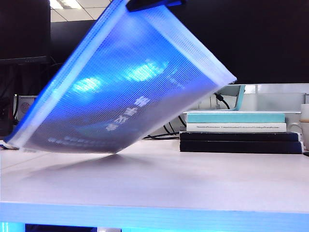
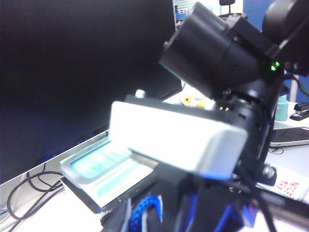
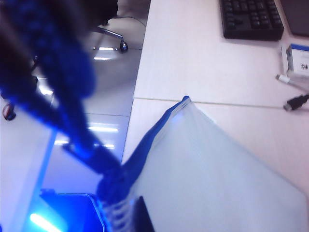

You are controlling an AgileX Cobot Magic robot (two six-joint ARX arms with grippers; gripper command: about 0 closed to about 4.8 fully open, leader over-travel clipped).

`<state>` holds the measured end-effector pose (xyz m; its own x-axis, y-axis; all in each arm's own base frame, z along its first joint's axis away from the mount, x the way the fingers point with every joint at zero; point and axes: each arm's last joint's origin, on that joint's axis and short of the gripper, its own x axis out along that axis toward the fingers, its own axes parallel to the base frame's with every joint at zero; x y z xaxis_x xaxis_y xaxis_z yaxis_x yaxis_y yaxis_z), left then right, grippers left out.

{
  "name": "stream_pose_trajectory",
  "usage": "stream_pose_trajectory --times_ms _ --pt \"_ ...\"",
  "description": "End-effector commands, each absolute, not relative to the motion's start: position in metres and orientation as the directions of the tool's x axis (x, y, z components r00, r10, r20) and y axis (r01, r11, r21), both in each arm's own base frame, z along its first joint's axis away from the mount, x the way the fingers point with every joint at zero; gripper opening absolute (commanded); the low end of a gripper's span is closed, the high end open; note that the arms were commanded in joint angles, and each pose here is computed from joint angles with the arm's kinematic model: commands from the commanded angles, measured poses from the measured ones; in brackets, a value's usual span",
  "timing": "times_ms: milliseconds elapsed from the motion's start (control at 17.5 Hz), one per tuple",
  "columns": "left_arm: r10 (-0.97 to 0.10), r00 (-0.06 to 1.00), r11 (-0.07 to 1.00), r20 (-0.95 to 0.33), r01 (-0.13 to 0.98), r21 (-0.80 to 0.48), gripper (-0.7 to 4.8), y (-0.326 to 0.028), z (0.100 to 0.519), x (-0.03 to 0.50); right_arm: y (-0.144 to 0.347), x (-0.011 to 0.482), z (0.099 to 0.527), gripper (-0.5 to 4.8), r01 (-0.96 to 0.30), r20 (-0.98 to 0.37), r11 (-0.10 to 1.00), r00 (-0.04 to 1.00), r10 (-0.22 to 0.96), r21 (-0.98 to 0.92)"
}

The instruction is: Pick up the transparent plastic file bag with a blue zipper and open its zipper.

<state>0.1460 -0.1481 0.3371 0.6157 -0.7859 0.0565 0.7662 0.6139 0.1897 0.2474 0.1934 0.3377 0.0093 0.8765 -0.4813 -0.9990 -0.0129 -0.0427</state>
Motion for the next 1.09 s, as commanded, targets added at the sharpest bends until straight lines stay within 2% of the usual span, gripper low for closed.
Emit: stream_pose_trajectory --times_ms 57,172,344,688,917,974,1089 --pt "-0.784 0.616 0.617 0.073 0.762 0.196 -0.06 -0.148 0.341 0.146 0.194 0.249 0.338 -0.01 -0.997 -0.513 0.041 0.071 0.856 -0.071" --pt "-0.729 0.684 0.663 -0.016 0.712 0.23 -0.06 -0.145 0.332 0.149 0.189 0.249 0.342 -0.01 -0.994 -0.517 0.077 0.106 0.849 -0.076" --pt "-0.669 0.733 0.7 -0.122 0.677 0.226 -0.06 -0.138 0.32 0.156 0.184 0.248 0.348 -0.01 -0.989 -0.511 0.102 0.14 0.848 -0.103" --pt "-0.598 0.749 0.723 -0.286 0.658 0.212 -0.06 -0.133 0.282 0.172 0.172 0.241 0.368 -0.01 -0.976 -0.444 0.148 0.206 0.872 -0.162" --pt "-0.442 0.804 0.806 -0.398 0.55 0.217 -0.06 -0.11 0.246 0.193 0.151 0.23 0.385 -0.01 -0.962 -0.415 0.207 0.265 0.87 -0.18" --pt "-0.358 0.828 0.85 -0.432 0.481 0.216 -0.06 -0.093 0.235 0.202 0.14 0.225 0.39 -0.01 -0.957 -0.423 0.233 0.286 0.86 -0.174" --pt "-0.266 0.854 0.897 -0.446 0.389 0.209 -0.06 -0.07 0.227 0.209 0.131 0.217 0.393 -0.01 -0.956 -0.442 0.249 0.293 0.848 -0.156"
